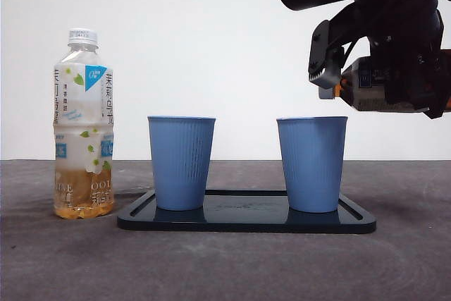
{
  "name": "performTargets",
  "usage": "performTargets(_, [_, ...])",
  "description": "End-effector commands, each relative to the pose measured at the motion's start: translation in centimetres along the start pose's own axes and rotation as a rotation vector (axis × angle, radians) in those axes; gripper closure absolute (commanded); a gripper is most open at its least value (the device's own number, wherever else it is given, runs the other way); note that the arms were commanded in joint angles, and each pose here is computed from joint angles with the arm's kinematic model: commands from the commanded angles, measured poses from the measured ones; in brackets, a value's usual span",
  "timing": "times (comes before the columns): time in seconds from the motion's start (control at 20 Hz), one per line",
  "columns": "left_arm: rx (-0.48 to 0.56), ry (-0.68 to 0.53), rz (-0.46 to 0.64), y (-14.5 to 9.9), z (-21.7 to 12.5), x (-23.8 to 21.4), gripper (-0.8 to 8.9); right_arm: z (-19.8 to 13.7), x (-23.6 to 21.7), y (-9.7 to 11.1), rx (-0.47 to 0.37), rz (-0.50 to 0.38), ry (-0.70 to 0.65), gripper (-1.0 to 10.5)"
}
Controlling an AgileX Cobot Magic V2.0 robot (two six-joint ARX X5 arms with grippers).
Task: Pour the drink into the cup
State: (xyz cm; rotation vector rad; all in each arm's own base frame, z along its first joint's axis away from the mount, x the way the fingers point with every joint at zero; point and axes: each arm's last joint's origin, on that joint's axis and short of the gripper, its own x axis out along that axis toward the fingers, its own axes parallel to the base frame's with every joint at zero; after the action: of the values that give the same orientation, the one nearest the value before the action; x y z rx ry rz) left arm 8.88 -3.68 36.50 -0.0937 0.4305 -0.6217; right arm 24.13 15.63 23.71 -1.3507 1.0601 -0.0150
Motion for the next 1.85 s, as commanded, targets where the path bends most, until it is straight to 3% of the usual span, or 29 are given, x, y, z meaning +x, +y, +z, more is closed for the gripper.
performTargets(0.05, [0.026,-0.019,-0.003,-0.1,0.4,-0.2,2.84,0.5,-0.6,-0.5,0.006,-0.043,-0.009,7.5])
performTargets(1.2, [0.018,-0.001,-0.003,-0.1,0.3,-0.2,2.84,0.5,-0.6,-0.5,0.006,-0.044,-0.009,7.5])
performTargets(1.4, [0.018,0.006,-0.007,-0.2,0.2,-0.2,2.84,0.5,-0.7,-0.5,0.042,-0.068,-0.007,7.5])
performTargets(1.6, [0.016,0.011,-0.006,-0.2,0.1,-0.2,2.84,0.2,-1.0,-0.9,0.160,-0.061,-0.025,7.5])
performTargets(1.7, [0.016,0.011,-0.006,-0.2,0.1,-0.2,2.84,-0.7,-1.7,-1.7,0.290,-0.009,-0.070,7.5])
performTargets(1.85, [0.016,0.011,-0.006,-0.2,0.1,-0.2,2.84,-3.0,-3.1,-3.9,0.572,0.164,-0.203,7.5])
